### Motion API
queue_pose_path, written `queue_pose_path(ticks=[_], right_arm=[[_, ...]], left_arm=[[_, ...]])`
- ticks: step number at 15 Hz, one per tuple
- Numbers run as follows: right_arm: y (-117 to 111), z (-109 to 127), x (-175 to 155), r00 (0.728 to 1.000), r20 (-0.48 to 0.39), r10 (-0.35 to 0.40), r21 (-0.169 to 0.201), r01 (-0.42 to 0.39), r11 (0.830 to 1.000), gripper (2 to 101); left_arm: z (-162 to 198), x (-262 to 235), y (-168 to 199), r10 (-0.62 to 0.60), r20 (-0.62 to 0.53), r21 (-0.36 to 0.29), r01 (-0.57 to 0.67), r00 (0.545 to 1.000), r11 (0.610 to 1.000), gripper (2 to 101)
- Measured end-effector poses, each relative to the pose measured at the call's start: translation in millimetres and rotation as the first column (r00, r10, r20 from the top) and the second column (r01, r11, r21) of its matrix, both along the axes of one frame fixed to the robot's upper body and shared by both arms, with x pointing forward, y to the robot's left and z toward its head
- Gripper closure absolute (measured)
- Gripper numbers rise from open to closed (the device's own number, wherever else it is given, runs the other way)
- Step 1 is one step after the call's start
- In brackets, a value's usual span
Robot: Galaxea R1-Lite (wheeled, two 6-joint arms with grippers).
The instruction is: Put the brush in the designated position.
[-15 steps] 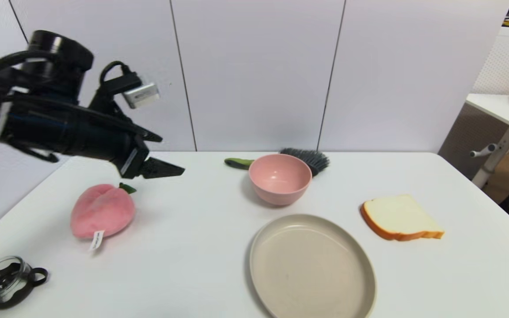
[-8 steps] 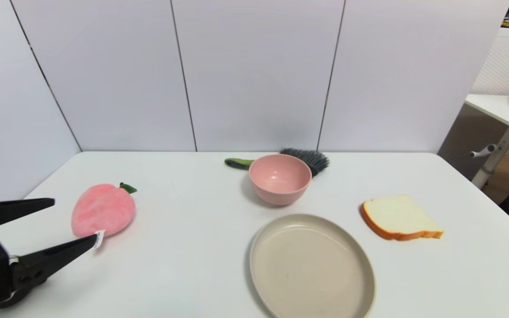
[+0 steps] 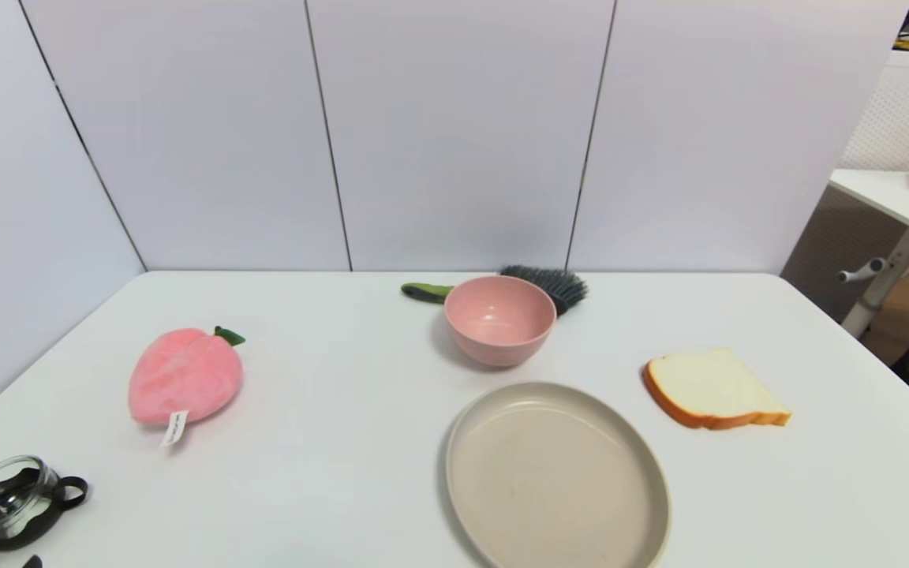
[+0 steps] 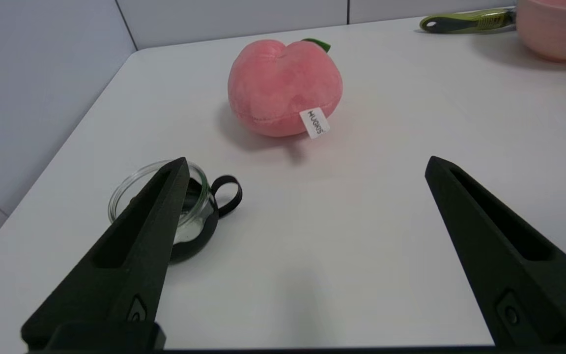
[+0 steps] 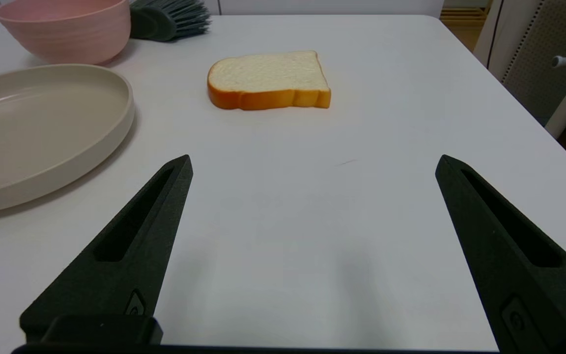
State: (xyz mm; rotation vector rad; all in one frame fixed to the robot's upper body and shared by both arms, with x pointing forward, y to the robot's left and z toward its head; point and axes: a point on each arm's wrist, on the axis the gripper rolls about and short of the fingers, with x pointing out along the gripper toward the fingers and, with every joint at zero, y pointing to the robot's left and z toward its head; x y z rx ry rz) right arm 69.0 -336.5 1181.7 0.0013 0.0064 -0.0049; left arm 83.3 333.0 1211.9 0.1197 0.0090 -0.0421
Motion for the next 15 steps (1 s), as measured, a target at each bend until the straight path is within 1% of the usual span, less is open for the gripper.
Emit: queue_pose_path(ticks=[3,5,9,10,15], right_arm=[[0,0,0,1.000,0.000,0.000,0.000,0.000,1.000,4.3],[0,0,0,1.000,0.000,0.000,0.000,0.000,1.000,4.3],[0,0,0,1.000,0.000,0.000,0.000,0.000,1.000,4.3],[0,0,0,1.000,0.000,0.000,0.000,0.000,1.000,4.3],[0,0,0,1.000,0.000,0.000,0.000,0.000,1.000,4.3]], left_arm=[[-28,-11,0,0.014,-0.050,-0.003,-0.014,0.999,1.000,5.9],[-28,-13,0,0.015,-0.005,-0.013,-0.015,1.000,1.000,5.7],[-29,-14,1,0.029,0.010,-0.104,-0.028,1.000,0.994,5.4],[-29,-14,1,0.030,0.011,-0.114,-0.029,0.999,0.993,5.4],[-29,-14,1,0.030,0.012,-0.115,-0.029,0.999,0.993,5.4]])
